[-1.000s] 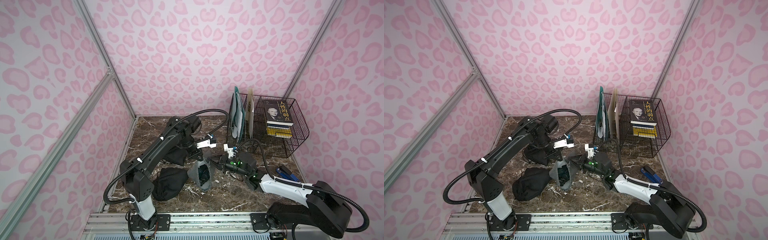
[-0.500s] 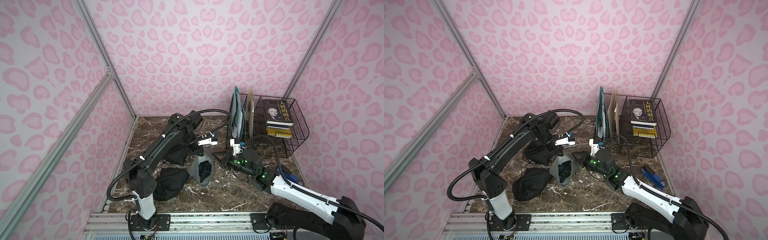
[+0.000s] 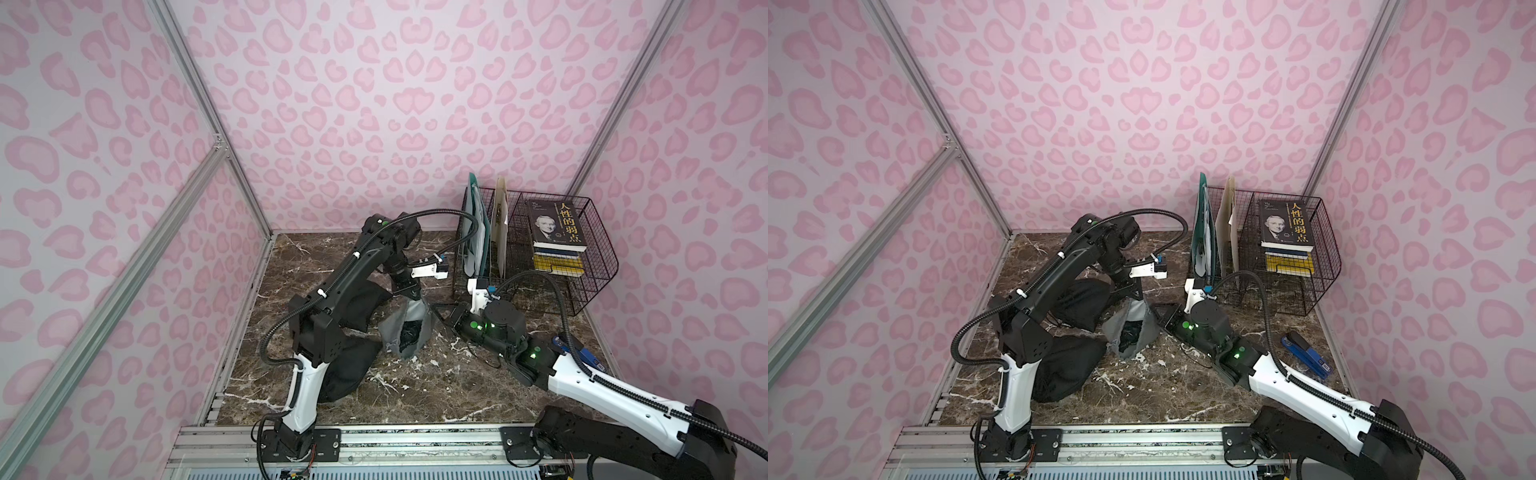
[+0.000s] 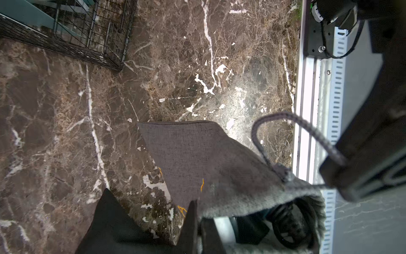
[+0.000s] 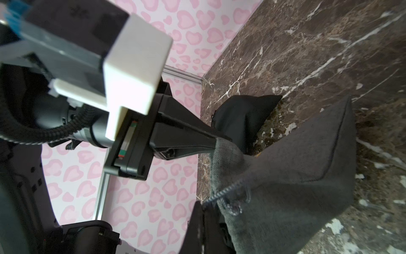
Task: Pack away hair dryers
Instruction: Pull the drawstrings on both sides of the drawstring bag.
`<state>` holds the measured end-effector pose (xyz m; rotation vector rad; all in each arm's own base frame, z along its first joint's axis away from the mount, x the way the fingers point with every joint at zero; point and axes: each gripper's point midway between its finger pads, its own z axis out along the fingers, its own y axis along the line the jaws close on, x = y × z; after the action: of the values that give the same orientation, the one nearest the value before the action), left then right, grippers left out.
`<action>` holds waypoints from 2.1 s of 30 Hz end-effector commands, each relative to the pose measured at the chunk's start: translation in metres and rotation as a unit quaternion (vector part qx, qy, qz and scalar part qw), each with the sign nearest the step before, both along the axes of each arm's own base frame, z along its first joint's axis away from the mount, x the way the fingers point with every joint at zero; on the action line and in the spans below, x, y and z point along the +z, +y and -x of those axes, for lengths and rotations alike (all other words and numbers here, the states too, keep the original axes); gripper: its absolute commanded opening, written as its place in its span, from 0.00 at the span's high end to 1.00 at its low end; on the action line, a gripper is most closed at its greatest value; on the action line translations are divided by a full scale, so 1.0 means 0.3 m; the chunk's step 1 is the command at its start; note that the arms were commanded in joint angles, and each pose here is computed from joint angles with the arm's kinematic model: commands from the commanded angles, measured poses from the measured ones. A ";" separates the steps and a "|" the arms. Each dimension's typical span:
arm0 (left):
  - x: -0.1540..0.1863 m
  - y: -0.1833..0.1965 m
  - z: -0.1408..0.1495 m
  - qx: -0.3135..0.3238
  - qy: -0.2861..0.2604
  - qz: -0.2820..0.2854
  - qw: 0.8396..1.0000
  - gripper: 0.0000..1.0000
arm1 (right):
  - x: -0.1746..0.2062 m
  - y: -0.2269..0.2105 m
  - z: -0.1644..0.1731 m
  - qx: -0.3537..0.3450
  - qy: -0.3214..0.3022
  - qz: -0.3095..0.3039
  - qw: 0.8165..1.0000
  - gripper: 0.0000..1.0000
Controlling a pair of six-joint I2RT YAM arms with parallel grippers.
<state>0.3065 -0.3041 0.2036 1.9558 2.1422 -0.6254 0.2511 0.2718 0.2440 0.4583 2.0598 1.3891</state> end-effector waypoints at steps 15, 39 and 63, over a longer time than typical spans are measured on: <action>-0.026 0.170 -0.040 0.118 0.055 0.011 0.991 0.90 | 0.027 0.217 -0.101 0.098 -0.010 0.046 0.994 1.00; -0.012 0.441 -0.039 0.215 0.063 0.017 0.974 0.39 | -0.131 0.409 -0.259 0.216 0.029 0.159 0.963 1.00; -0.015 0.681 0.233 0.274 -0.057 -0.005 0.960 0.29 | 0.055 0.069 -0.361 0.122 -0.008 0.168 0.978 1.00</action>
<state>0.2193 -0.1018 0.2016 1.2558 2.5085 -0.4654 0.3599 0.2972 0.2555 0.0763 2.3524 1.1575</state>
